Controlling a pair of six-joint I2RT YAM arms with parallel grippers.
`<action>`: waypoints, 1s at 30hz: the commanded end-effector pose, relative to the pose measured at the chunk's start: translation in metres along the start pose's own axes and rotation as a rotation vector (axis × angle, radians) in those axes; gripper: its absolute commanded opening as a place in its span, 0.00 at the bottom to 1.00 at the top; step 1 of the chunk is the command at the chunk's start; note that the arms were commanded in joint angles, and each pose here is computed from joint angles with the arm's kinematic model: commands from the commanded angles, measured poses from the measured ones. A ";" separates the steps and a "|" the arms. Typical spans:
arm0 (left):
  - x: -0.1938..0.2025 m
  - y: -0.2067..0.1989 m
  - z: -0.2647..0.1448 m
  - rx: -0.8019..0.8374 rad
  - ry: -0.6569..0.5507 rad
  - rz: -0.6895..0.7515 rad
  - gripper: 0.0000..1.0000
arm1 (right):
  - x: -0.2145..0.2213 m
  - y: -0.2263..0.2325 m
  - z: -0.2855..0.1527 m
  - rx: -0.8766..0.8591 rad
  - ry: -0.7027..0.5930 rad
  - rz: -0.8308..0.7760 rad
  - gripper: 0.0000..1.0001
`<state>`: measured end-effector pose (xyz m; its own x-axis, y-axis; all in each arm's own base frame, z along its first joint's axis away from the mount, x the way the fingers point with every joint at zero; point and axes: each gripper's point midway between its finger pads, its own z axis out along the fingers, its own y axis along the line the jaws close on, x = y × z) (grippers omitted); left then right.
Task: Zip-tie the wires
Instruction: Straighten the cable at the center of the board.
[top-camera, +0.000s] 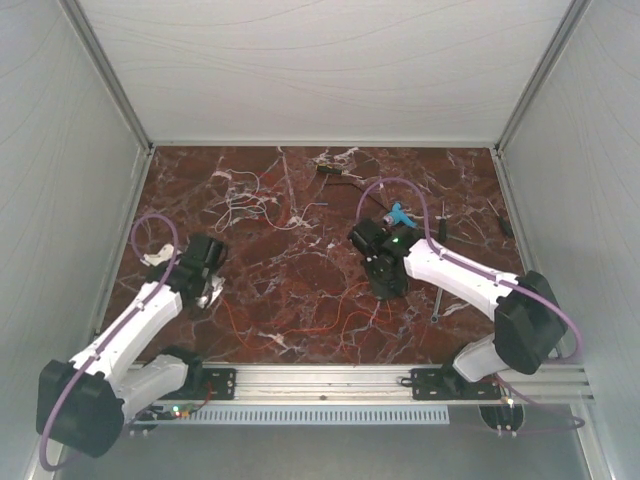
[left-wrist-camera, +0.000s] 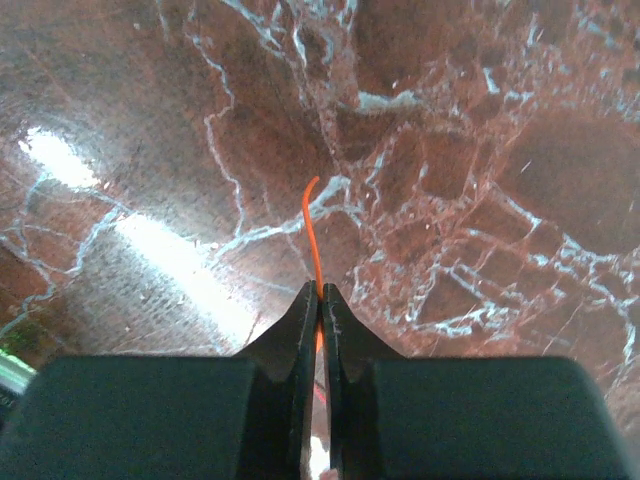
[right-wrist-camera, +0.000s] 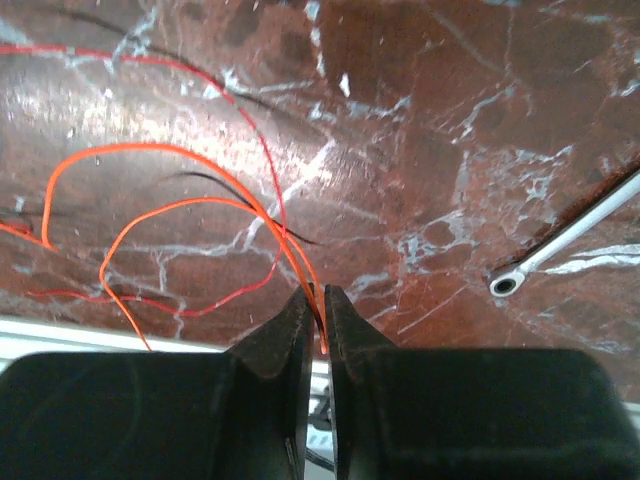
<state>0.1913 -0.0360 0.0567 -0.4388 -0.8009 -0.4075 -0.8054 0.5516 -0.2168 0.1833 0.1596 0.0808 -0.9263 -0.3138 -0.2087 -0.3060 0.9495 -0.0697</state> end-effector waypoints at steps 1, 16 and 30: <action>-0.025 -0.024 0.005 0.032 -0.111 -0.105 0.00 | -0.023 -0.004 0.015 0.006 -0.081 0.104 0.07; -0.071 -0.054 0.032 -0.079 -0.276 -0.192 0.00 | -0.078 -0.018 0.051 -0.021 -0.149 0.231 0.06; -0.061 -0.048 0.038 -0.078 -0.224 -0.170 0.42 | -0.063 -0.017 0.058 -0.060 -0.094 0.223 0.25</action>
<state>0.2668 -0.0062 0.0520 -0.2308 -0.7997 -0.5542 -0.9000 0.3919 -0.1907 0.2616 0.1611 0.0357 -0.9504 -0.0955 -0.2960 -0.1046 0.9944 0.0149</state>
